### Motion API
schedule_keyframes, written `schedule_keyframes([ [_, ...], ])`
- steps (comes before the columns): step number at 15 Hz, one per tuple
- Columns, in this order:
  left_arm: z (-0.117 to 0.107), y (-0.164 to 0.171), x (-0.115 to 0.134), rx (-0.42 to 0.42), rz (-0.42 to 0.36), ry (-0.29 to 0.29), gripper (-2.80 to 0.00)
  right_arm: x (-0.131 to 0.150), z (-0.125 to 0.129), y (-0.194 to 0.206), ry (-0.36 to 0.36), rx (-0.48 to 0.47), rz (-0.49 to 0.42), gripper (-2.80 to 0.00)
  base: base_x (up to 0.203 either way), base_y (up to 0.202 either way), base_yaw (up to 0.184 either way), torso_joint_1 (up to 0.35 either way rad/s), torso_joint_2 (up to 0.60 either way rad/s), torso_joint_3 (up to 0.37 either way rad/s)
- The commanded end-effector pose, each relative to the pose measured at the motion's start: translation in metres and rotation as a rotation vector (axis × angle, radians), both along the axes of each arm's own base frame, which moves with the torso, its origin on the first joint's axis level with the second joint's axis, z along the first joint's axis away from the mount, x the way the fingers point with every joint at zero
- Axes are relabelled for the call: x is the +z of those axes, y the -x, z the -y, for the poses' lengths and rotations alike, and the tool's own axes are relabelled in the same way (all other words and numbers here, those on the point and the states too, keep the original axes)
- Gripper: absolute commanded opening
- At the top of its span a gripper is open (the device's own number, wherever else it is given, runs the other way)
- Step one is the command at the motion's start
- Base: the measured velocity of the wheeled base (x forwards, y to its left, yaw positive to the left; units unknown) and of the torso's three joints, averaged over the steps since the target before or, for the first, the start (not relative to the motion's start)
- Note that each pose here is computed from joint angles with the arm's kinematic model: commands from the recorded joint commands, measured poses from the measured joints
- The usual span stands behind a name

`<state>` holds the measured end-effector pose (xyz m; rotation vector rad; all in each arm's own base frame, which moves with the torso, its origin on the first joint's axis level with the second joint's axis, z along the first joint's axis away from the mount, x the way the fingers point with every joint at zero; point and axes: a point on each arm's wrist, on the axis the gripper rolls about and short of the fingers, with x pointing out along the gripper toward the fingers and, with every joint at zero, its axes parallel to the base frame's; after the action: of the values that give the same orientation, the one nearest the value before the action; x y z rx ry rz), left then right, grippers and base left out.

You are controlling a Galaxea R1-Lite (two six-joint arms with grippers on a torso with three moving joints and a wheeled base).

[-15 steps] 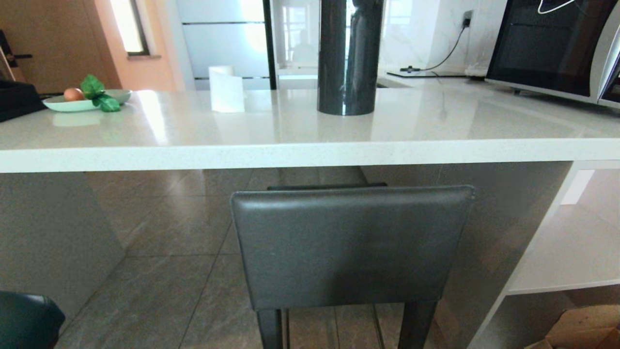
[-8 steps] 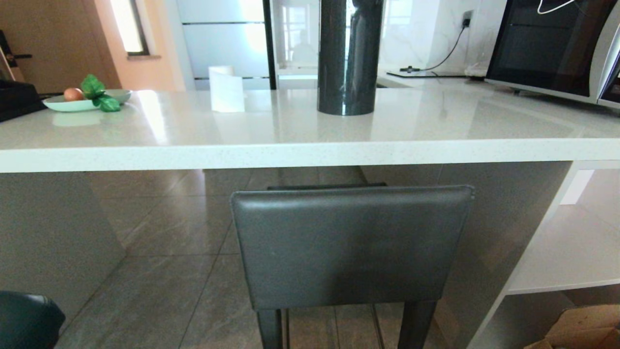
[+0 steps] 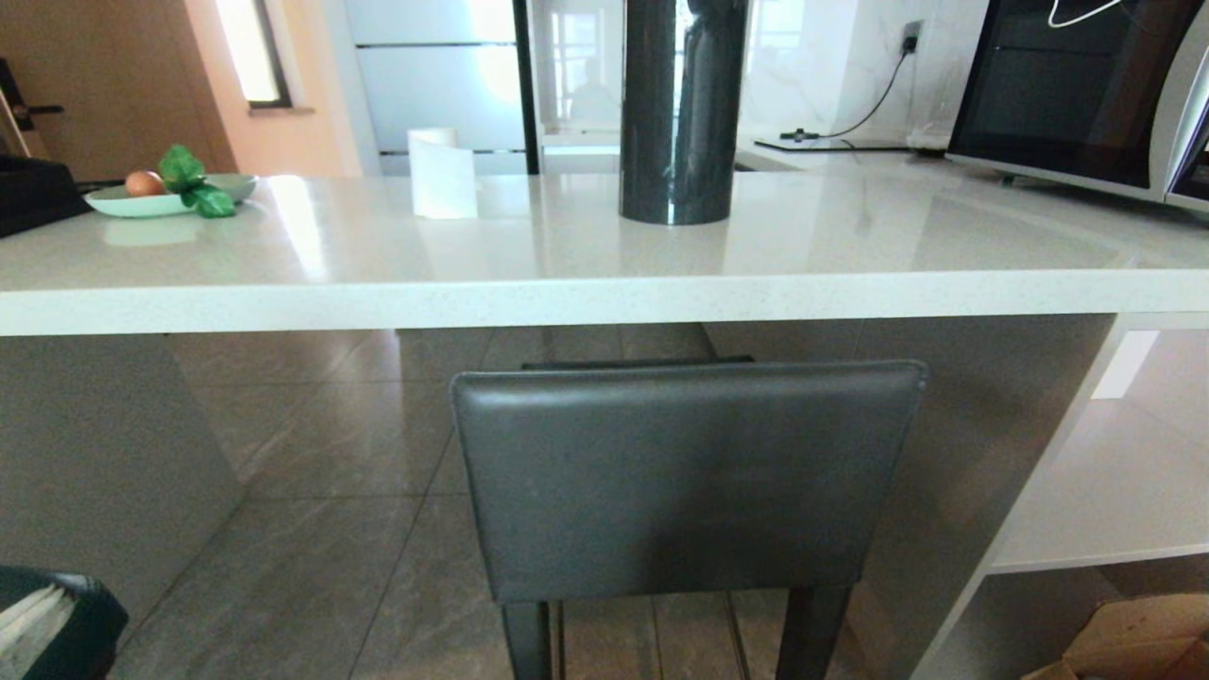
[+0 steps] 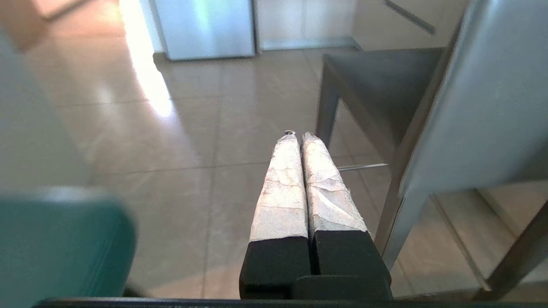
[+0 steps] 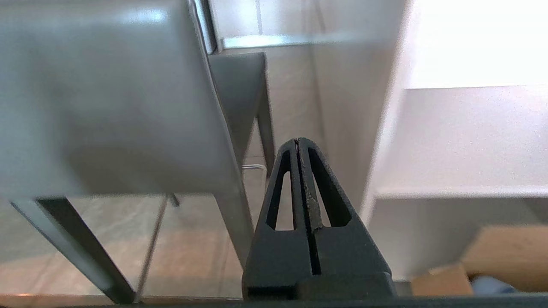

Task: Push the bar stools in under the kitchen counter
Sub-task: Pull the gray chair out from under the dining table

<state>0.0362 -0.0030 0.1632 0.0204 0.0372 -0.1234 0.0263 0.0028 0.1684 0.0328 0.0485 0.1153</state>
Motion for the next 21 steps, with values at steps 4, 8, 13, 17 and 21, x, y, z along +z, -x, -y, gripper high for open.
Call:
schedule_keyframes([
  [4, 0.022, -0.123, -0.009, -0.123, -0.160, -0.008, -2.80, -0.007, -0.007, -0.111, -0.021, 0.040, -0.212, -2.80, 0.000, 0.000, 0.000, 0.000, 0.00, 0.000],
  [8, 0.044, -0.158, -0.023, -0.201, -0.136, -0.002, -2.80, -0.022, -0.017, -0.164, -0.032, 0.093, -0.161, -2.80, 0.000, 0.000, 0.000, 0.000, 0.00, 0.000],
  [13, 0.091, -0.171, -0.046, -0.214, -0.090, 0.037, -2.80, -0.045, -0.038, -0.184, -0.035, 0.187, -0.071, -2.80, 0.000, 0.000, 0.000, 0.000, 0.00, 0.000],
  [17, 0.110, -0.175, -0.062, -0.223, -0.084, 0.046, -2.80, -0.052, -0.041, -0.184, -0.055, 0.227, -0.089, -2.80, 0.000, 0.000, 0.000, 0.000, 0.00, 0.000],
  [21, 0.125, -0.179, -0.074, -0.232, -0.115, 0.026, -2.80, -0.062, -0.046, -0.199, -0.049, 0.240, -0.071, -2.80, 0.000, 0.000, 0.000, 0.000, 0.00, 0.000],
])
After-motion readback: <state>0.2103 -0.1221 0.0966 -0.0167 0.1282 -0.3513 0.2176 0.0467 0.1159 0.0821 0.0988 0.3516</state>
